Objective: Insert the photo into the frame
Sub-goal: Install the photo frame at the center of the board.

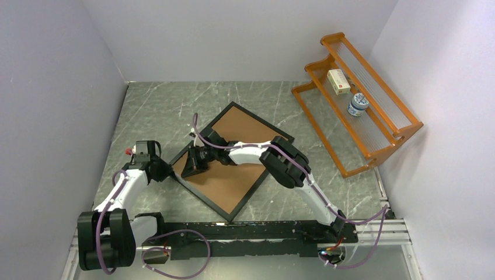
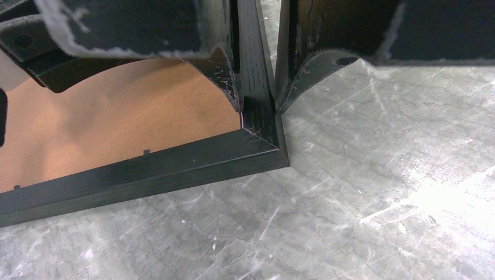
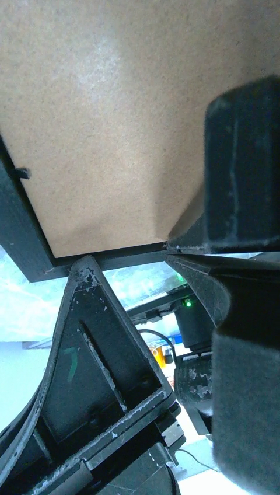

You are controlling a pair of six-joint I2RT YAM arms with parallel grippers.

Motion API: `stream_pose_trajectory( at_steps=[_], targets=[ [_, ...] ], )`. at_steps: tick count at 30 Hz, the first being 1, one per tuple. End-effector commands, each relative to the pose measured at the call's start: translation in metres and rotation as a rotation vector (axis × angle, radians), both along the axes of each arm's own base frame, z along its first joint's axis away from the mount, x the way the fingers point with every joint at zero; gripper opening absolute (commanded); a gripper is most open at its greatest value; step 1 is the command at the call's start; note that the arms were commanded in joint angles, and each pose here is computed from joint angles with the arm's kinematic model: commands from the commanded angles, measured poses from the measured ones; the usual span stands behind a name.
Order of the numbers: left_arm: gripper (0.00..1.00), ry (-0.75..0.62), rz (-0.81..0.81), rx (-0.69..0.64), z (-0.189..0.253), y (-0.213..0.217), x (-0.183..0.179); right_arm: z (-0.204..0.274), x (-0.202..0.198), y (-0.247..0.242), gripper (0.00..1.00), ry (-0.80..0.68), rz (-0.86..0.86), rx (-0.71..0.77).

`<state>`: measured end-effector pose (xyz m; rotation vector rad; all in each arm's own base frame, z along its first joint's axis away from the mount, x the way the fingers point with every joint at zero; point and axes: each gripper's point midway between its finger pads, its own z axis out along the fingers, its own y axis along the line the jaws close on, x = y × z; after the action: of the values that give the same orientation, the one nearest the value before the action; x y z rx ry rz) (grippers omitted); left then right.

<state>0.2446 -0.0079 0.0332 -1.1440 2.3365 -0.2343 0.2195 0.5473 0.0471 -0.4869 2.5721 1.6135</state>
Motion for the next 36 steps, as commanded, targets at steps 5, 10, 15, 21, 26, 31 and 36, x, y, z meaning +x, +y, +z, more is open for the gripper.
stream_pose_trajectory(
  at_steps=[5, 10, 15, 21, 26, 31, 36],
  targets=[
    [0.12, 0.031, -0.002, -0.001, -0.006, 0.002, -0.003, 0.048, -0.001, 0.012, 0.04, -0.116, 0.068, 0.157],
    [0.12, 0.031, 0.001, 0.0, -0.006, 0.003, -0.003, 0.031, -0.001, 0.013, 0.03, -0.088, 0.064, 0.109],
    [0.12, 0.03, -0.001, -0.005, -0.006, 0.002, -0.003, 0.014, 0.001, 0.012, 0.04, -0.068, 0.056, 0.064],
    [0.12, 0.03, -0.004, -0.007, -0.006, 0.001, -0.003, 0.002, 0.001, 0.014, 0.04, -0.057, 0.057, 0.037],
    [0.12, 0.032, -0.007, -0.009, -0.006, 0.001, -0.003, -0.007, 0.003, 0.012, 0.04, -0.054, 0.046, 0.001],
    [0.12, 0.035, -0.003, -0.007, -0.007, 0.001, -0.004, -0.018, -0.001, 0.007, 0.04, -0.025, 0.057, -0.039],
    [0.11, 0.037, -0.004, -0.009, -0.007, 0.001, -0.004, -0.023, -0.008, 0.0, 0.04, -0.004, 0.079, -0.068]
  ],
)
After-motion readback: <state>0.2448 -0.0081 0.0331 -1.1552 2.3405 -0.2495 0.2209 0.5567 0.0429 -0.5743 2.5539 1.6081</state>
